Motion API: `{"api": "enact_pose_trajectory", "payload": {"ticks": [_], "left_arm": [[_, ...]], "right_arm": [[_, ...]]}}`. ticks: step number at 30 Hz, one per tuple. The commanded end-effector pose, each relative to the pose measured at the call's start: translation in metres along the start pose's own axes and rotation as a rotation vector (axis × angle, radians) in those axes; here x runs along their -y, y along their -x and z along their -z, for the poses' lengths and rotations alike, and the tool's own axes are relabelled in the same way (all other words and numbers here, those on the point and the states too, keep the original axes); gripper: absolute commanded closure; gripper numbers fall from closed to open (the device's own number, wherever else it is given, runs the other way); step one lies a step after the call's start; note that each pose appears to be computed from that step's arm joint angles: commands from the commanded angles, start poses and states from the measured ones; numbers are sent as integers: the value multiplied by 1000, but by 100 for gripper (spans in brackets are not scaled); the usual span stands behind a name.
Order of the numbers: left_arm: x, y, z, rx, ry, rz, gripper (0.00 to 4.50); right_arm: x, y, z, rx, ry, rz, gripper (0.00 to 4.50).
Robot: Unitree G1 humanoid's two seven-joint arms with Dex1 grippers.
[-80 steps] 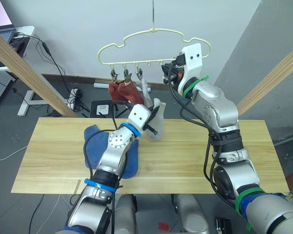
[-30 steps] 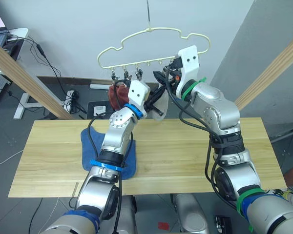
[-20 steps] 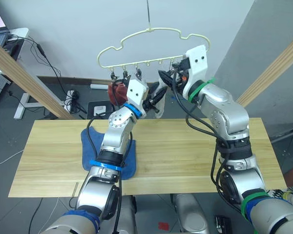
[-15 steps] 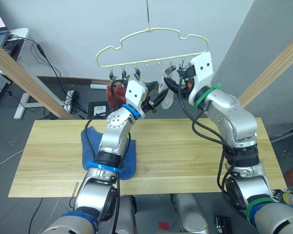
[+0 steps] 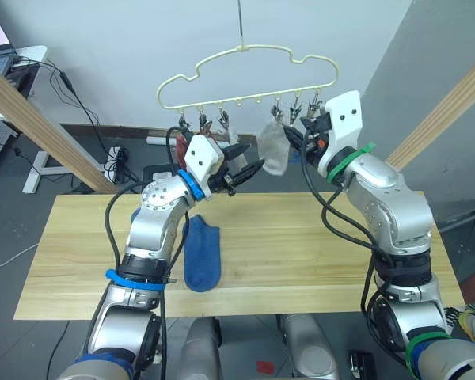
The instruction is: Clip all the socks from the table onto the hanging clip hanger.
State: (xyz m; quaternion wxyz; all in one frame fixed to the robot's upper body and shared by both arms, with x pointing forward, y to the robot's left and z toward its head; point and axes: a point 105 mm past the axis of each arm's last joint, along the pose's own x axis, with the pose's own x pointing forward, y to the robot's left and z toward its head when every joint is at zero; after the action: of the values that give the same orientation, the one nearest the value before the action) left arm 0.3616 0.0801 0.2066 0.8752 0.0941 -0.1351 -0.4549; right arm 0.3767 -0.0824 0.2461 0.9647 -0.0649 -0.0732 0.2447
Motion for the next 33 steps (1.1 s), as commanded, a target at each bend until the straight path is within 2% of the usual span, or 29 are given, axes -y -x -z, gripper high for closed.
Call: {"api": "enact_pose_trajectory", "payload": {"ticks": [1, 16, 33], "left_arm": [[7, -3, -23, 52, -38, 45, 194], [10, 3, -48, 76, -15, 115, 194], [9, 2, -56, 90, -6, 107, 194]], "right_arm": [[7, -3, -18, 72, 15, 45, 282], [12, -29, -21, 108, 40, 64, 282], [0, -42, -26, 133, 35, 18, 282]]}}
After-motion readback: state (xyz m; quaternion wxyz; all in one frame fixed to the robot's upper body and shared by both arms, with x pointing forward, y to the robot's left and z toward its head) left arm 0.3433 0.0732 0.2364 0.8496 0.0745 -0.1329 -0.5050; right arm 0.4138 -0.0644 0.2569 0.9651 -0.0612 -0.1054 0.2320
